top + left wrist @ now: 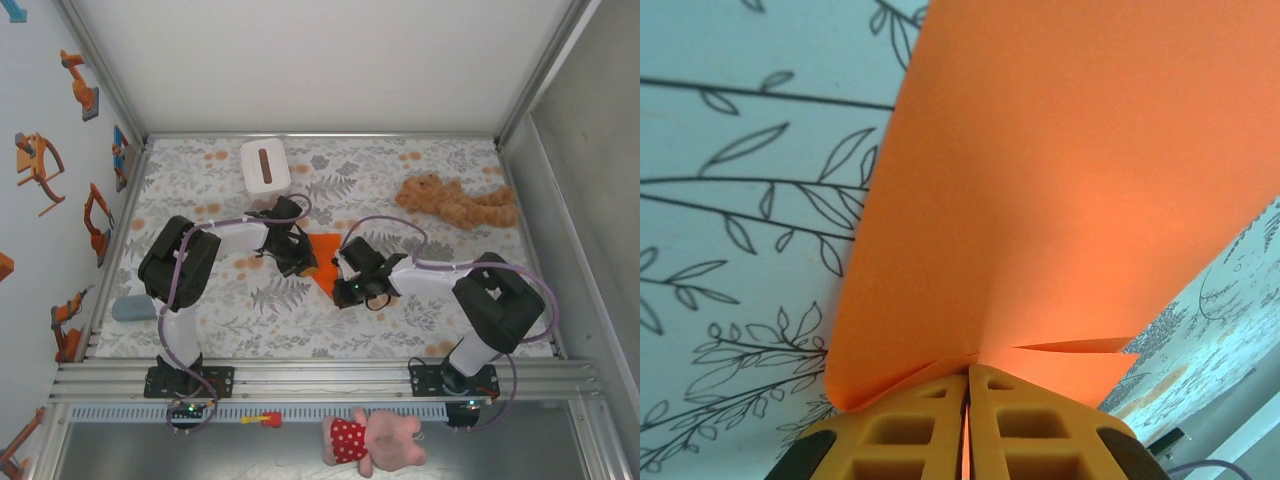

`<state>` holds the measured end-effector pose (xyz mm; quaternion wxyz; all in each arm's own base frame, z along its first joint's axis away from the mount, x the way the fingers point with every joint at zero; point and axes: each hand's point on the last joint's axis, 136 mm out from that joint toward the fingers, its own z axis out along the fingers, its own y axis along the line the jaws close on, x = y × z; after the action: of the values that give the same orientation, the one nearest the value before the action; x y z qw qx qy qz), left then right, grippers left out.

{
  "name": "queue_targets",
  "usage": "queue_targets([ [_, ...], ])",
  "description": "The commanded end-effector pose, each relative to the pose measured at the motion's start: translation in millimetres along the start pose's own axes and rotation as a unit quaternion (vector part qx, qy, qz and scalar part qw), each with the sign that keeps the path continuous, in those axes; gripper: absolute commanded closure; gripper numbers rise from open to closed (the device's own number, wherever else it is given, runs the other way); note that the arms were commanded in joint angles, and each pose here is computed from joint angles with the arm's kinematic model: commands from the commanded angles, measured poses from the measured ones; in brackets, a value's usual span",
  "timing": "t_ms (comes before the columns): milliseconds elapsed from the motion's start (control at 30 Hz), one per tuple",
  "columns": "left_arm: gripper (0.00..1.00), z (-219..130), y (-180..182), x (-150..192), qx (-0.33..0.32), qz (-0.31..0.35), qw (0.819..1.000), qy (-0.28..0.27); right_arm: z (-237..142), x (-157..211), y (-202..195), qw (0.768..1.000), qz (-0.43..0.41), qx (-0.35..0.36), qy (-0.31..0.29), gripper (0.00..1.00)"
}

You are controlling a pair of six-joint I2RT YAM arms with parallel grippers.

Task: Fold a paper plane with a square sheet of paper (pick it up from the middle)
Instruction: Third fold the triangle at the center of the table.

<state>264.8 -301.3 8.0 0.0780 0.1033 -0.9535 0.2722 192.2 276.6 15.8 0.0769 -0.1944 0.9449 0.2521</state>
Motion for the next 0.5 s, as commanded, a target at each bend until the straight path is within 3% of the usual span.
queue_targets([
  [0,0.91,23.0,71.3,1.4,-0.123,-0.036,0.992,0.000,-7.5,23.3,-7.1,0.999,0.005,0.014,0.032,1.00],
  [267,0.91,20.2,61.2,0.1,-0.110,-0.029,0.994,-0.002,-36.8,-27.7,16.0,0.997,0.000,-0.006,-0.081,1.00],
  [467,0.91,18.5,54.5,0.1,-0.100,-0.026,0.995,-0.005,-18.8,-47.9,26.7,0.994,0.041,-0.039,-0.093,1.00],
])
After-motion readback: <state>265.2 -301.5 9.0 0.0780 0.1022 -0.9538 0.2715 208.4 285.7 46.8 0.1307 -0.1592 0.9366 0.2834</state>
